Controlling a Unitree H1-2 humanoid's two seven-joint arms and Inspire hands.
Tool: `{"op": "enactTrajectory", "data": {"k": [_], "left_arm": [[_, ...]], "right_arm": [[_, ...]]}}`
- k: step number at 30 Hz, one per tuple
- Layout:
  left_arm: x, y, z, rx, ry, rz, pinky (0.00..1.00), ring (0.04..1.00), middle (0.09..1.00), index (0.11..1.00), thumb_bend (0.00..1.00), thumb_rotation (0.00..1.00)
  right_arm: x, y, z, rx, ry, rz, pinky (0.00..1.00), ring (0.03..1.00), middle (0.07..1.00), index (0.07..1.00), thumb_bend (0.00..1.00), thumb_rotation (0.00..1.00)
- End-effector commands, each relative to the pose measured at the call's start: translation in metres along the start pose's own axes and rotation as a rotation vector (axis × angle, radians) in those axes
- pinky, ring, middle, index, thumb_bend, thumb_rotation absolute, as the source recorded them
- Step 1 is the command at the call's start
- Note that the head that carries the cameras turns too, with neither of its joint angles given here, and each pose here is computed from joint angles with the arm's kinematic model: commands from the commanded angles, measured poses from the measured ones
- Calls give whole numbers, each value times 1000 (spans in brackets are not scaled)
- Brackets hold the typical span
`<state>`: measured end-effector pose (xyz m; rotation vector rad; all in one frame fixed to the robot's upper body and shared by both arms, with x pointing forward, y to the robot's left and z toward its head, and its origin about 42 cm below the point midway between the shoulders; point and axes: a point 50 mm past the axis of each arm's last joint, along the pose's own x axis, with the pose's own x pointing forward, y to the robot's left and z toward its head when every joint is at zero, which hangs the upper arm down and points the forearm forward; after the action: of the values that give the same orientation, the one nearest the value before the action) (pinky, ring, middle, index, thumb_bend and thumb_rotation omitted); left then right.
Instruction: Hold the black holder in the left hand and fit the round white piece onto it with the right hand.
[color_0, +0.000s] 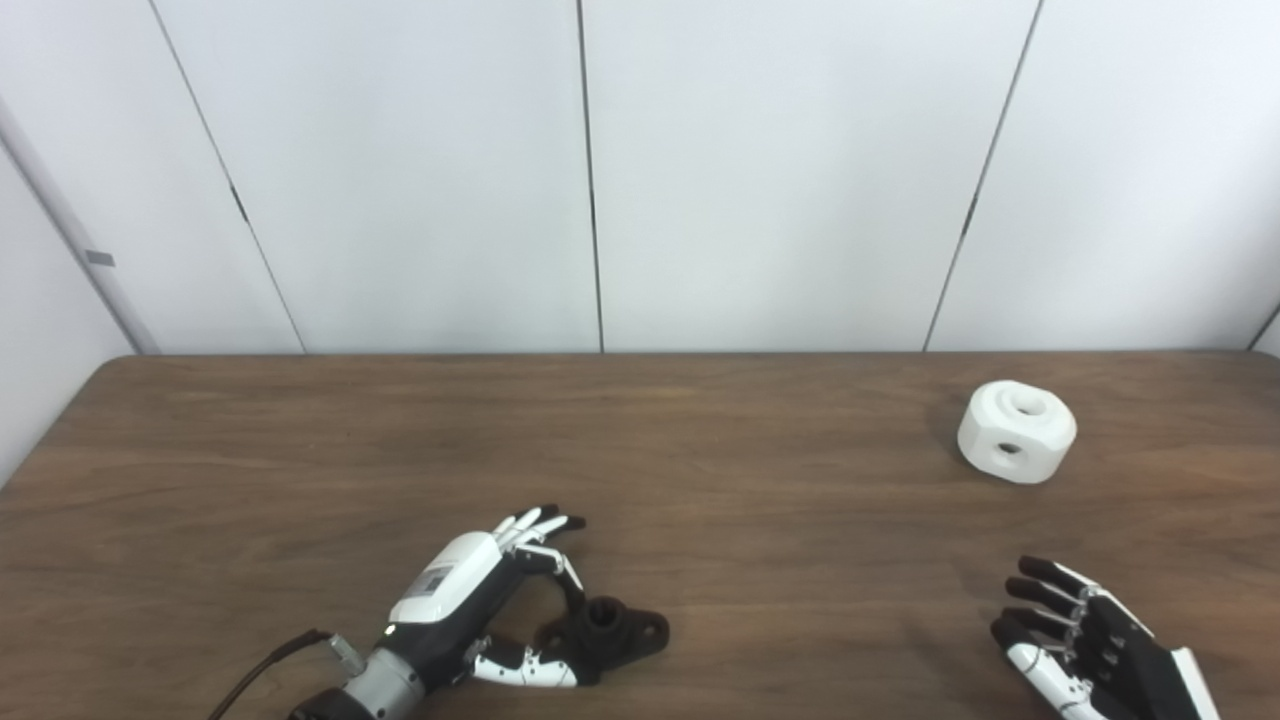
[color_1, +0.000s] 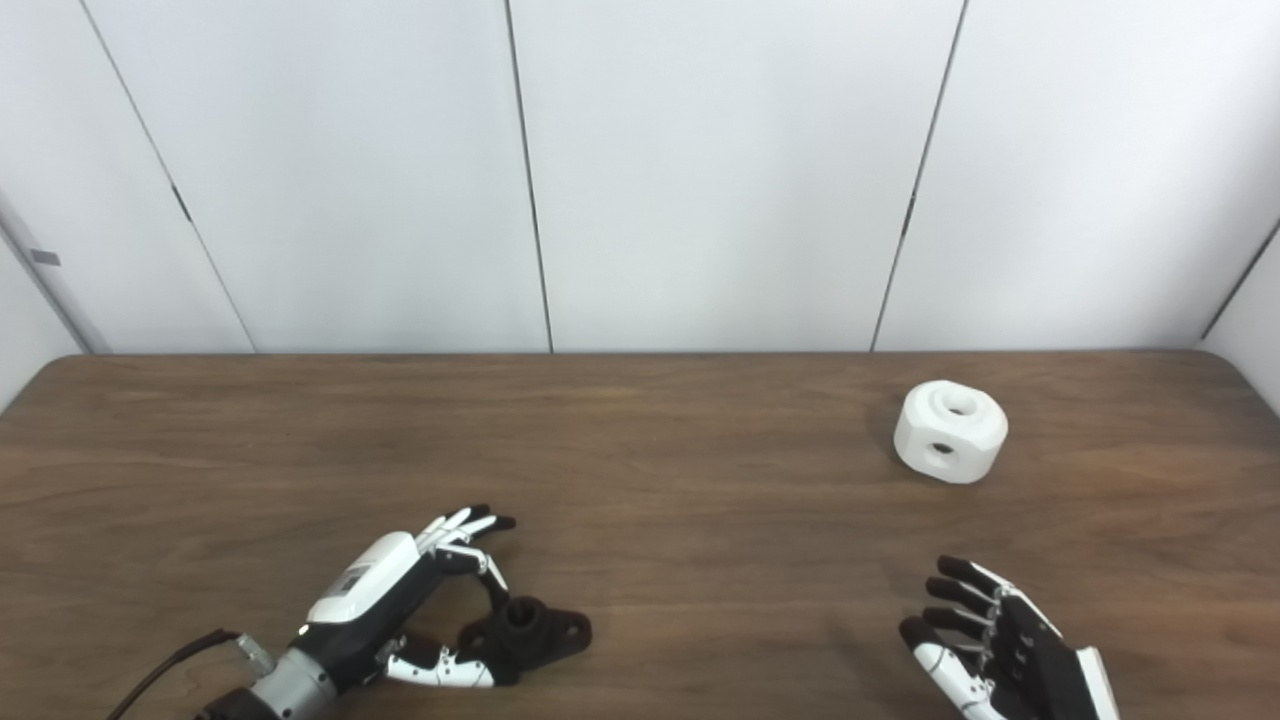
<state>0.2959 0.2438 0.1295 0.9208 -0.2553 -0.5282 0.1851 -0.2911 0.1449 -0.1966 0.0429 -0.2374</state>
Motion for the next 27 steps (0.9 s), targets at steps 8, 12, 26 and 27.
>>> {"op": "enactTrajectory", "data": {"k": [8, 12, 26, 27], "left_arm": [[2, -10, -12, 5, -15, -56, 1000, 1000, 939, 480, 516, 47], [2, -9, -24, 1, -14, -58, 1000, 1000, 940, 481, 515, 45], [6, 8, -66, -18, -4, -46, 1000, 1000, 936, 479, 511, 45], [6, 9, -68, -17, -2, -45, 1000, 1000, 935, 479, 511, 44]], "right_arm": [[4, 11, 12, 115, -100, -42, 494, 646, 716, 741, 501, 340], [17, -6, 25, 67, -213, -154, 447, 629, 720, 734, 571, 388], [90, -95, 106, -567, -239, -413, 678, 829, 873, 890, 1000, 682], [95, -98, 108, -583, -224, -426, 668, 834, 879, 890, 1000, 675]]}}
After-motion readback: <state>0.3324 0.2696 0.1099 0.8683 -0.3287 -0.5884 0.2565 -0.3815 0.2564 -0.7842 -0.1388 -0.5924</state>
